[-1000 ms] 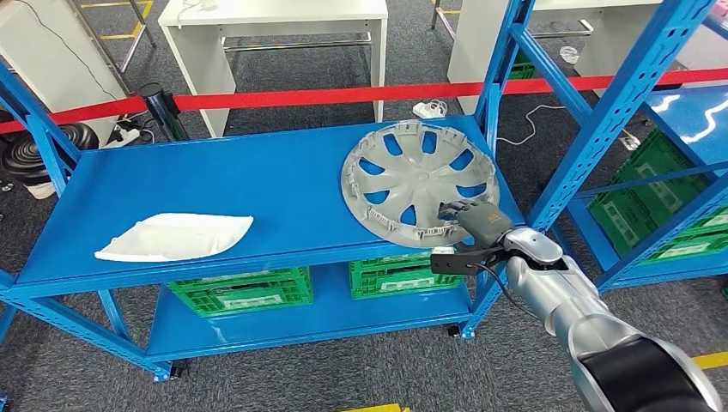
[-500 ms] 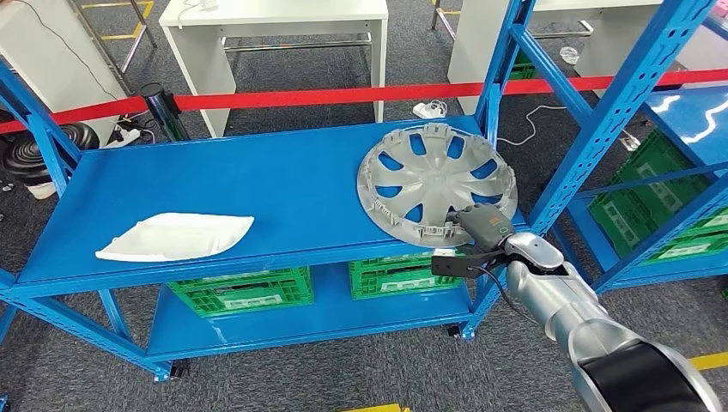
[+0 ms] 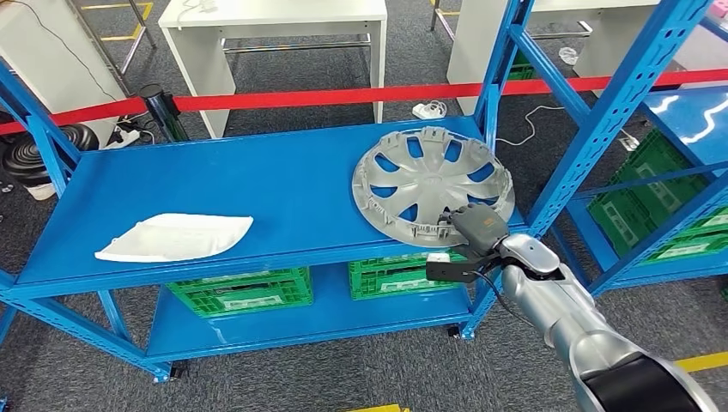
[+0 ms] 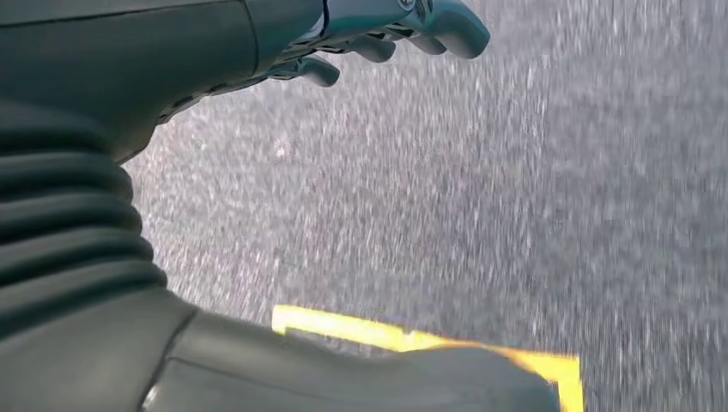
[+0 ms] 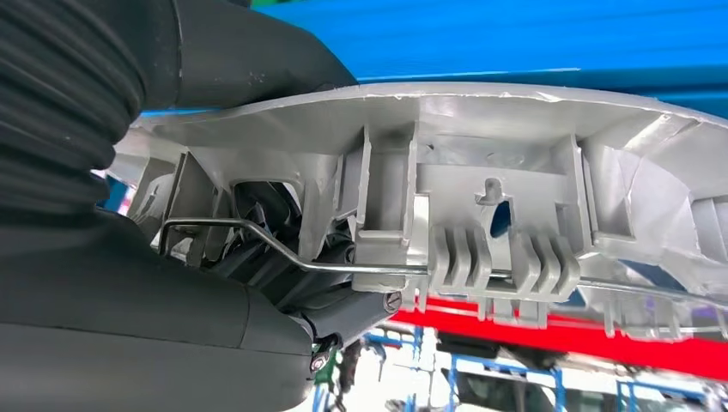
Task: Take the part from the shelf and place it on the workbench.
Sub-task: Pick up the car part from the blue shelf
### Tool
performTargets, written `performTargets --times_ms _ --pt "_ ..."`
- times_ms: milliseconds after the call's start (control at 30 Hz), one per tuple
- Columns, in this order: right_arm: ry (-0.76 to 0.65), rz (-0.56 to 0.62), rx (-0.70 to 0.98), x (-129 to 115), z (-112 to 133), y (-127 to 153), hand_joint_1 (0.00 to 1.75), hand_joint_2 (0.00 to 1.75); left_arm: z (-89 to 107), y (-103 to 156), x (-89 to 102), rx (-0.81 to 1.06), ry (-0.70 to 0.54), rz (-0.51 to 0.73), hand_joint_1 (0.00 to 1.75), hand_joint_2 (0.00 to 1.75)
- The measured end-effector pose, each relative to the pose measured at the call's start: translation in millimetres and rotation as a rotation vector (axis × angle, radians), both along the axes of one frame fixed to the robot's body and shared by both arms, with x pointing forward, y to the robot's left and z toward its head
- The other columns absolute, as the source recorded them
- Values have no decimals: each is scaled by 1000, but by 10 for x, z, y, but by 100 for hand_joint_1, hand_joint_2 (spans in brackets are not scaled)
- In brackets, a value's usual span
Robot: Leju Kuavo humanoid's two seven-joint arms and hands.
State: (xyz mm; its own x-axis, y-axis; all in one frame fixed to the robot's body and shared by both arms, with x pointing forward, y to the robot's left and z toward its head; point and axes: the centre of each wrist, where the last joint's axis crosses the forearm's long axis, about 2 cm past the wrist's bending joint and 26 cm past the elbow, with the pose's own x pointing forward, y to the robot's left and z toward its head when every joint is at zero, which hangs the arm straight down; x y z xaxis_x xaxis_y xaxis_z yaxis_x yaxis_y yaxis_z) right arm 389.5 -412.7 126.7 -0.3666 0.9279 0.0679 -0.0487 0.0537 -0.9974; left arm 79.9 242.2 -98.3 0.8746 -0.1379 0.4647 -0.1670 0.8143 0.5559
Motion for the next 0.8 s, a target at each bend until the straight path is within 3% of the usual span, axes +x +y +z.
performTargets --times_ms 233,500,800 --pt "-57 19 -34 -99 7 87 175 175 6 -24 39 -11 5 -91 0 175" --pt "-152 -16 -116 -302 34 231 175 175 16 -37 88 -19 -24 -113 0 175" --pt "-498 -139 -131 -653 25 464 175 175 1 -95 30 -105 -42 -85 0 175"
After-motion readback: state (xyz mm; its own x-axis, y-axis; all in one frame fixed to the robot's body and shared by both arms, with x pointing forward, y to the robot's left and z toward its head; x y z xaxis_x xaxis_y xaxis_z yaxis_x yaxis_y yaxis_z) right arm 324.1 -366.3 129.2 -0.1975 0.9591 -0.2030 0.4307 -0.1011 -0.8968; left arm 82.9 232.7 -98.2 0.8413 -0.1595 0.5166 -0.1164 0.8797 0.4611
